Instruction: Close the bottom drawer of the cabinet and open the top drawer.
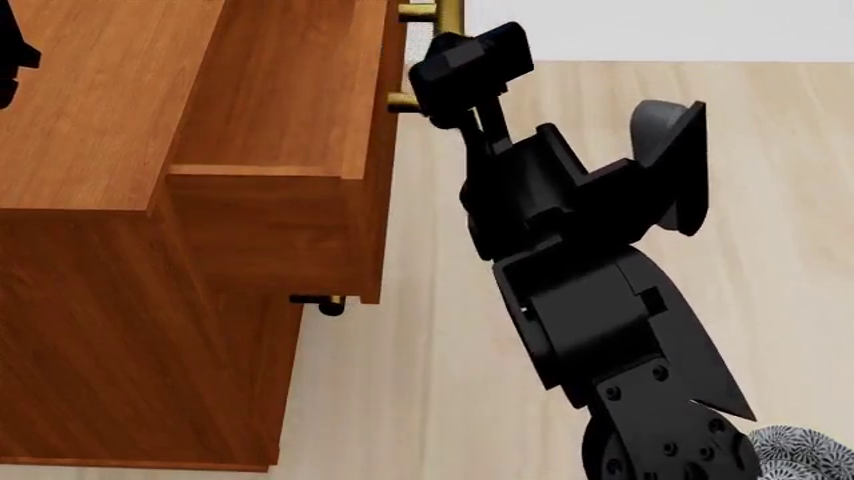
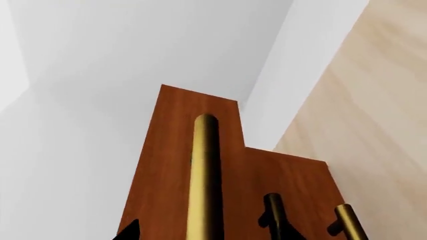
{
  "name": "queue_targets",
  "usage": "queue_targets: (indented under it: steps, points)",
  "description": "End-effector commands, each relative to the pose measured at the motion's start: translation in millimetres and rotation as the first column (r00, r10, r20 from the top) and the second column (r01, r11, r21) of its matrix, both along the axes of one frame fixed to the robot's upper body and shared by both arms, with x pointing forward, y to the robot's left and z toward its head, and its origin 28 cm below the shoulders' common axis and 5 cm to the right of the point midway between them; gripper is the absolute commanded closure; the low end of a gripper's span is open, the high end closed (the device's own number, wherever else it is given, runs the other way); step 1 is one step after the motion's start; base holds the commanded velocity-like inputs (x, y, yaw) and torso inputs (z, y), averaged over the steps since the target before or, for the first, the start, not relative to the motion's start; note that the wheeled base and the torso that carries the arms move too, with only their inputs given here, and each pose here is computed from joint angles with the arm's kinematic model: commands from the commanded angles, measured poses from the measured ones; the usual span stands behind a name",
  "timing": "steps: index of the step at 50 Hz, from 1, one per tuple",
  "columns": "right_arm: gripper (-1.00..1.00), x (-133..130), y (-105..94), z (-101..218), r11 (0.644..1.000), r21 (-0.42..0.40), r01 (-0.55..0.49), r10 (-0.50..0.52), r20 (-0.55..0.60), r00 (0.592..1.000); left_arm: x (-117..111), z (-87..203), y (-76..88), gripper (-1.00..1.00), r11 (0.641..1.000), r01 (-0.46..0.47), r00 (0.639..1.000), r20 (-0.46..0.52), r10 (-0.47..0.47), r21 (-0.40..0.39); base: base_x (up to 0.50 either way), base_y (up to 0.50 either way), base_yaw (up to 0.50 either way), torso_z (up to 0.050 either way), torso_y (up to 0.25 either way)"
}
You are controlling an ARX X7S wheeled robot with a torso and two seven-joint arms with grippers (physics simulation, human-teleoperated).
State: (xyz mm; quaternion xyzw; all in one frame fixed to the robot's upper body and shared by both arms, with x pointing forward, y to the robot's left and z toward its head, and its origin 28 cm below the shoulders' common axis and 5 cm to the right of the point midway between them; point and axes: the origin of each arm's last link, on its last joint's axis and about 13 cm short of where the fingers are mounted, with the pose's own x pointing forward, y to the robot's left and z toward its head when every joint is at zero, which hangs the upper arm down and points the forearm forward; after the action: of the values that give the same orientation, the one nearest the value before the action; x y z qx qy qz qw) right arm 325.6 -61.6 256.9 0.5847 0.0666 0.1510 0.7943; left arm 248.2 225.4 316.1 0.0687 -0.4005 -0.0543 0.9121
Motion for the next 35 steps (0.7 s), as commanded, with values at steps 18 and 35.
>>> queue_targets:
  steps: [18, 35]
  points:
    - [-1.0, -6, -13.4, 10, 0.999, 0.021, 0.05, -0.051, 0.033, 0.998, -1, 1, -2.2, -1.0, 1.0, 0.007, 1.0, 0.002, -0.007, 0.003, 0.0, 0.0, 0.0, 0.0, 0.0]
    - [-1.0, -13, -28.6, 25, 0.988, -0.049, 0.147, -0.143, 0.089, 0.986, 0, 0, -2.9, -1.0, 1.0, 0.01, 1.0, -0.001, -0.01, 0.002, 0.0, 0.0, 0.0, 0.0, 0.0]
